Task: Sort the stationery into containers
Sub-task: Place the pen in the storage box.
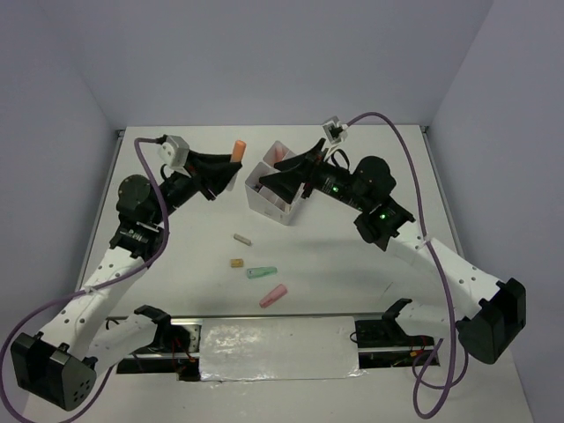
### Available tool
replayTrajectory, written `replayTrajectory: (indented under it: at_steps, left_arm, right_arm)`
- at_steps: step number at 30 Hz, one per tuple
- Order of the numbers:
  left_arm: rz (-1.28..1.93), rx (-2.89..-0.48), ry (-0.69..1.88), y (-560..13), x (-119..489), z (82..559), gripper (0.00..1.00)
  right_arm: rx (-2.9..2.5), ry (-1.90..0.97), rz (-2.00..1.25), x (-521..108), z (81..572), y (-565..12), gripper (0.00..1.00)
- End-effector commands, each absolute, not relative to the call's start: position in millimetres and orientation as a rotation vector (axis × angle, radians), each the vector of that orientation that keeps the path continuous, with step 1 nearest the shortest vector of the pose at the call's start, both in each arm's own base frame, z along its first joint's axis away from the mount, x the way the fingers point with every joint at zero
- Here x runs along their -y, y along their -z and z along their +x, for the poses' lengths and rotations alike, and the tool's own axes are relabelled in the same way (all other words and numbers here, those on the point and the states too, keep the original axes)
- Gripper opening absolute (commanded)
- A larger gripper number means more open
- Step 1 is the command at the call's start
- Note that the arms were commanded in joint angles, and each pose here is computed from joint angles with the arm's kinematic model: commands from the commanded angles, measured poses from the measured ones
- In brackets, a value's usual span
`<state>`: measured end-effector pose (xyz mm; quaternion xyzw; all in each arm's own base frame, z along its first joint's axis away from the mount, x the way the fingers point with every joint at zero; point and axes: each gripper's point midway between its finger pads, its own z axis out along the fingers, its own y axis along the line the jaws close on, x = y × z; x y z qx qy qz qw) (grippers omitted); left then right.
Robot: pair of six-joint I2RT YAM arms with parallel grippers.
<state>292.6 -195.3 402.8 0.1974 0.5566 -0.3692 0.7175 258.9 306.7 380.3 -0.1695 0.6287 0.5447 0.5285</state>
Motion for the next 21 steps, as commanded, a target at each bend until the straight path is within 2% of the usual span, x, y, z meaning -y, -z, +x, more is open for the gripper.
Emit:
replayTrajectory:
  at_steps: [1,8,10,15,17,19,20,21]
  left_arm:
    - [0.569,-1.199,0.909,-404.5,216.5,263.7,0.00]
    - [0.622,-1.187,0.970,-405.5,234.2,246.6,0.00]
    - [0.631,-1.172,0.985,-406.5,235.1,241.5,0.00]
    - [0.608,-1.192,0.958,-404.9,231.9,246.2,0.00]
    - [0.587,-1.197,0.936,-406.6,229.2,250.4,0.00]
    - [0.573,-1.209,0.925,-406.8,227.9,253.6,0.00]
    - [0.568,-1.214,0.919,-406.9,227.4,255.5,0.12]
    - [0.557,-1.222,0.914,-407.8,226.6,257.4,0.23]
  right_arm:
    - [-1.269,-1.344,-0.419,-311.5,243.4,-450.4,0.96]
    - [-1.309,-1.269,-0.434,-343.4,257.1,-437.1,0.90]
    - [-1.327,-1.242,-0.402,-347.7,268.7,-431.6,0.85]
    - [-1.311,-1.288,-0.444,-362.1,265.7,-433.5,0.32]
    - [-1.301,-1.300,-0.456,-364.0,259.4,-432.8,0.32]
    - [-1.299,-1.302,-0.464,-365.9,253.8,-430.0,0.10]
    - [-1.287,-1.291,-0.472,-364.6,252.2,-431.5,0.00]
    - [-1.281,-1.281,-0.477,-363.6,252.6,-429.6,0.00]
